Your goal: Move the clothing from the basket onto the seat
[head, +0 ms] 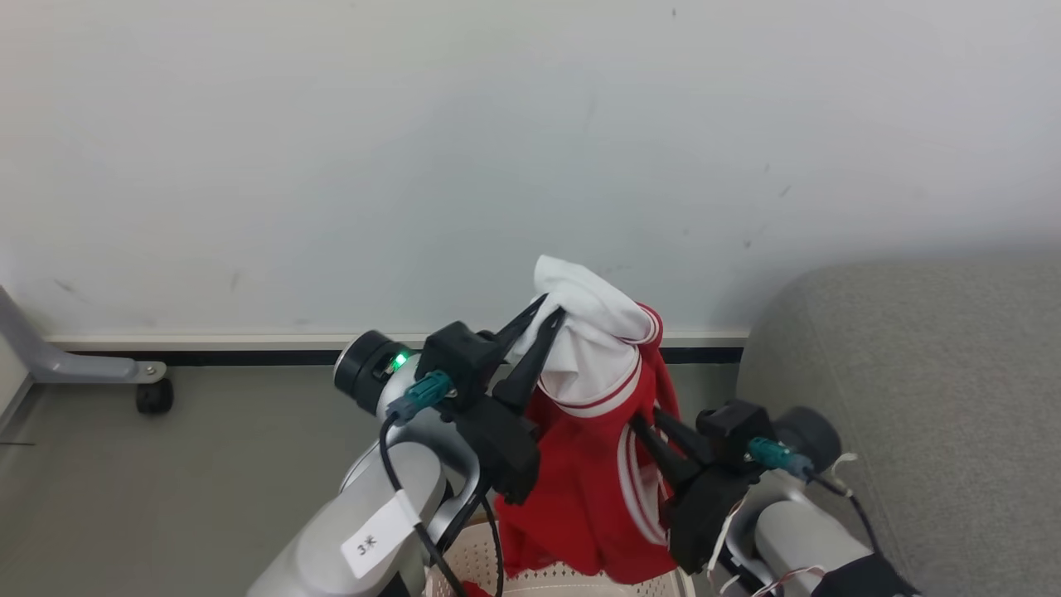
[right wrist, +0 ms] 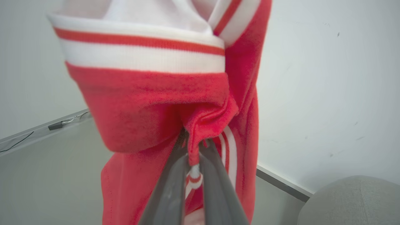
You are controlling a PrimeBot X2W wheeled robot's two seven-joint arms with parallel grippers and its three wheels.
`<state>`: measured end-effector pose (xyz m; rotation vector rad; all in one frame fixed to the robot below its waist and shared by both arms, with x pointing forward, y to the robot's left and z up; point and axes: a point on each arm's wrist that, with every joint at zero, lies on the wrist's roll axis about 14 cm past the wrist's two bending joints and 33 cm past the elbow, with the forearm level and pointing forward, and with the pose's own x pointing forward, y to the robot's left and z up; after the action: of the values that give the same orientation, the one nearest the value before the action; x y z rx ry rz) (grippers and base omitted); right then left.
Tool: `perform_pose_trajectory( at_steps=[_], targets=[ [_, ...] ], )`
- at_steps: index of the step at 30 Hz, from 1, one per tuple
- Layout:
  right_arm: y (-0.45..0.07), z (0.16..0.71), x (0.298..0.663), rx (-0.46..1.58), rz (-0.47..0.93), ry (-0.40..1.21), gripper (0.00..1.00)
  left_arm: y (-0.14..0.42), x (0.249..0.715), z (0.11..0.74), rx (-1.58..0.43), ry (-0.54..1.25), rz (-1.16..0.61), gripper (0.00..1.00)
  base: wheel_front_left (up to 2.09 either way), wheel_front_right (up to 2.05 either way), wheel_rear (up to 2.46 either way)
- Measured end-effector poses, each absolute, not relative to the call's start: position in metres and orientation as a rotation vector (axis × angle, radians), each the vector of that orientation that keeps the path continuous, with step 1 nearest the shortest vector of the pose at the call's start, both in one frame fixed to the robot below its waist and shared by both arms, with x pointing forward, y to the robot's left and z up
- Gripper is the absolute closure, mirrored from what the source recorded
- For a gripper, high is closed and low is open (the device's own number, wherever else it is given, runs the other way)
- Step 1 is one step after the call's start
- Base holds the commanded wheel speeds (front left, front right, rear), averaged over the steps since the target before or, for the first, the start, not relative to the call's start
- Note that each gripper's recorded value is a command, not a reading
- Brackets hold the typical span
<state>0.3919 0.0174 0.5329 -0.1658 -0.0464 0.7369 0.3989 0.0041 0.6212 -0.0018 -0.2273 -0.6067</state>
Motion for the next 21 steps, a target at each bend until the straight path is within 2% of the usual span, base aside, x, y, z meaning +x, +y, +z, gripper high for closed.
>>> perform_pose_trajectory(
  at_steps=[2, 3, 4, 5, 15, 21],
  targets=[
    [0.007, 0.537, 0.396, -0.167, 0.714, -0.056, 1.0, 0.006, 0.4, 0.615, -0.025, -0.208, -0.596, 0.44, 0.0, 0.0, 0.0],
    [0.001, 0.541, 0.399, -0.168, 0.701, -0.066, 1.0, 0.008, 0.4, 0.61, -0.036, -0.195, -0.588, 0.24, 0.0, 0.0, 0.0],
    [-0.006, 0.546, 0.402, -0.166, 0.685, -0.075, 1.0, 0.008, 0.4, 0.606, -0.043, -0.184, -0.585, 0.08, 0.0, 0.0, 0.0],
    [-0.013, 0.549, 0.404, -0.165, 0.669, -0.083, 1.0, 0.009, 0.401, 0.603, -0.046, -0.176, -0.581, 0.0, 0.0, 0.0, 0.0],
    [-0.099, 0.592, 0.421, -0.213, 0.491, -0.18, 1.0, -0.009, 0.396, 0.573, -0.093, -0.106, -0.604, 0.0, 0.0, 0.0, 0.0],
    [-0.149, 0.614, 0.416, -0.265, 0.391, -0.232, 1.0, -0.032, 0.39, 0.562, -0.107, -0.076, -0.658, 0.0, 0.0, 0.0, 0.0]
  ],
)
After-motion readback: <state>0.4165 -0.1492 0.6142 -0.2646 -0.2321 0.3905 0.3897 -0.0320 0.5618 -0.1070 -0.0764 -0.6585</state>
